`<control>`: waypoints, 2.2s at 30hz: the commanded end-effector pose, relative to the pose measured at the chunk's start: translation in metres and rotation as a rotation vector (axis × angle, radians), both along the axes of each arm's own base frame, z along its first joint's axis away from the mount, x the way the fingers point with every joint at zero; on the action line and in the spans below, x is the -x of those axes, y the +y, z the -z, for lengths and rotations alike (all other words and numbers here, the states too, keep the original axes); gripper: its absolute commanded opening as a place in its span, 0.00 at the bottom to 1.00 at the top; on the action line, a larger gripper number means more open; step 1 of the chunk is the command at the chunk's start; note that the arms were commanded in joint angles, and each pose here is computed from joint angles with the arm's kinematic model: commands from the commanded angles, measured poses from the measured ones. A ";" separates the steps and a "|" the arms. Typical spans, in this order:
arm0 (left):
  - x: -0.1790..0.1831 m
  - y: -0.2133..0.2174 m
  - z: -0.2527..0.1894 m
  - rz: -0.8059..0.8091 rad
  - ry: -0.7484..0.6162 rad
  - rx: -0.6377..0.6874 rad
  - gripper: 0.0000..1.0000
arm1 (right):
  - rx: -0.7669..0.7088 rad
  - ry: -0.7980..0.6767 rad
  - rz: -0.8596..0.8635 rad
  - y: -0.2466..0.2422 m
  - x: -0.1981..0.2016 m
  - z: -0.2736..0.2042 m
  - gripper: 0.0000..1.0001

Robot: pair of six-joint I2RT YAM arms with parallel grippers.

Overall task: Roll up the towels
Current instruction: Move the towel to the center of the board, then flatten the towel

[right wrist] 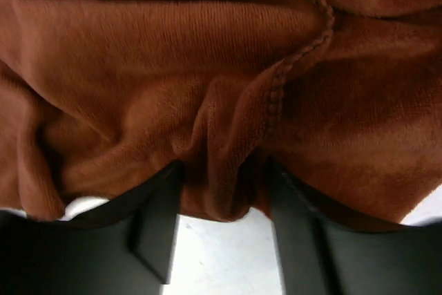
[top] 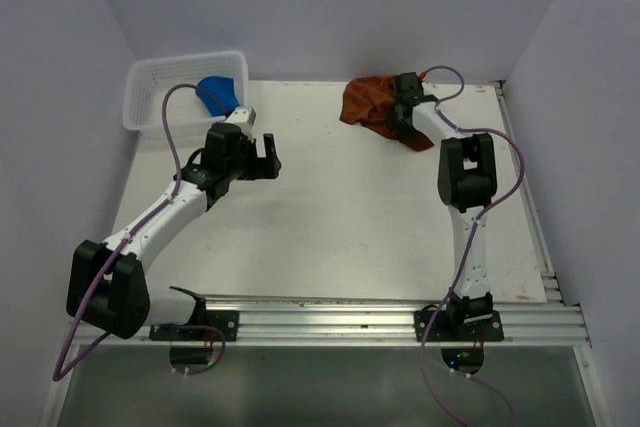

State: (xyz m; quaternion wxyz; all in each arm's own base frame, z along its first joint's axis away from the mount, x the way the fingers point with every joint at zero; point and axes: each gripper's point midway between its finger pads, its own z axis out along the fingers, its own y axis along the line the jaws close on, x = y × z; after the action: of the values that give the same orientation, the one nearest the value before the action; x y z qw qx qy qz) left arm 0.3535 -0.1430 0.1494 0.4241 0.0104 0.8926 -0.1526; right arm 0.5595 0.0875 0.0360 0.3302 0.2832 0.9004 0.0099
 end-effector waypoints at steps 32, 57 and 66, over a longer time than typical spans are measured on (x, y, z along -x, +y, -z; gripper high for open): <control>0.056 -0.032 0.035 0.057 0.137 0.182 0.99 | -0.230 -0.017 -0.591 0.090 0.378 -0.046 0.65; 0.082 -0.109 0.112 0.147 0.306 0.290 0.70 | -0.174 -0.053 -0.464 0.056 0.385 -0.048 0.60; 0.085 -0.116 0.127 0.159 0.338 0.288 0.06 | -0.142 -0.061 -0.407 0.035 0.394 -0.046 0.60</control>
State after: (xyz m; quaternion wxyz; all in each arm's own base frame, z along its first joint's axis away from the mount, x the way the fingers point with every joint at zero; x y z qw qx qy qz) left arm 0.2642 -0.2506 0.0194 0.2443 -0.0157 0.9222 -0.2993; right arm 0.1686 0.1357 0.0857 0.3234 0.0965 0.9256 0.1713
